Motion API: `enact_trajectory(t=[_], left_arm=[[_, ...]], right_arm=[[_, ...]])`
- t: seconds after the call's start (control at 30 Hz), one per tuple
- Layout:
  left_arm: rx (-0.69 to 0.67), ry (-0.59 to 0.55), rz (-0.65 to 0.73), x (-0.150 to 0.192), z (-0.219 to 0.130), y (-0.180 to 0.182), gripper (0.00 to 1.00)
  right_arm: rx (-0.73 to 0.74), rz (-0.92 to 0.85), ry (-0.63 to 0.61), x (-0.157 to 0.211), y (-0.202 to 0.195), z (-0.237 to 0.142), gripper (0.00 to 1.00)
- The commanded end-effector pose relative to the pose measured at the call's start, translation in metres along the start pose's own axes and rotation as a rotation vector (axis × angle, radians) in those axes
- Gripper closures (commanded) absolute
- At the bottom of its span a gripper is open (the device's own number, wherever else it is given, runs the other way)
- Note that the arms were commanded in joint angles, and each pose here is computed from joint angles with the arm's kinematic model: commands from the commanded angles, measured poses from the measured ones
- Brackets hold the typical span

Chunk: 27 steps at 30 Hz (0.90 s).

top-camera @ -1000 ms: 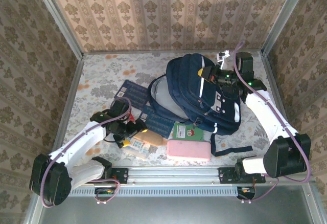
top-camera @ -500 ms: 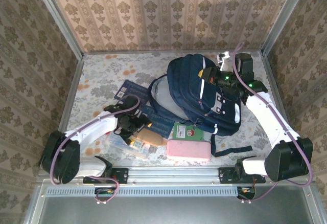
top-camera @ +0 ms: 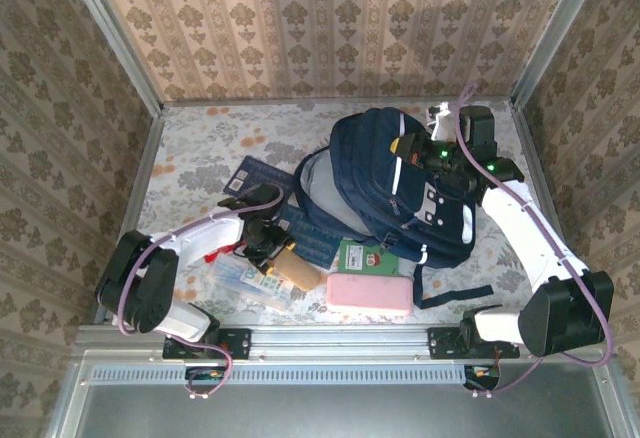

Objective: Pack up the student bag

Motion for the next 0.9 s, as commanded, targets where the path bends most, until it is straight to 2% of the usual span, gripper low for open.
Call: enact_trajectory(t=[0.0,0.17,0.4,0.6,0.7,0.87], left_arm=[[0.048,-0.013,-0.019,0.001,-0.002,-0.006,0.42],[0.099,-0.029,-0.022,0.002,-0.017,-0.009,0.50],[0.177,-0.112,-0.008,0.000,-0.063,-0.009,0.54],[0.305,-0.201,-0.022,-0.012,-0.101,-0.007,0.57],[0.358,-0.228,0.001,-0.021,-0.114,-0.021,0.57],[0.440,-0.237,0.087,-0.036,-0.127,-0.072,0.54]], right_arm=[[-0.067,-0.104,-0.083,-0.010,0.027,-0.017,1.00],[-0.067,-0.106,-0.086,-0.010,0.028,-0.019,1.00],[-0.073,-0.116,-0.095,-0.009,0.031,-0.023,1.00],[-0.099,-0.109,-0.097,-0.009,0.033,-0.023,1.00],[-0.132,-0.097,-0.095,-0.009,0.035,-0.021,1.00],[-0.157,-0.090,-0.100,-0.009,0.036,-0.021,1.00]])
Point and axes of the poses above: each hand's point on the last joint's axis, 136 mm out from that joint toward the fingers, its own z axis out along the fingers, its own y axis along the line the jaws close on, x = y × z, the point moved 8 cm from there along -z, back along the fingers, and after that the axes turned 3 degrees about z, right-handed, at the moved point
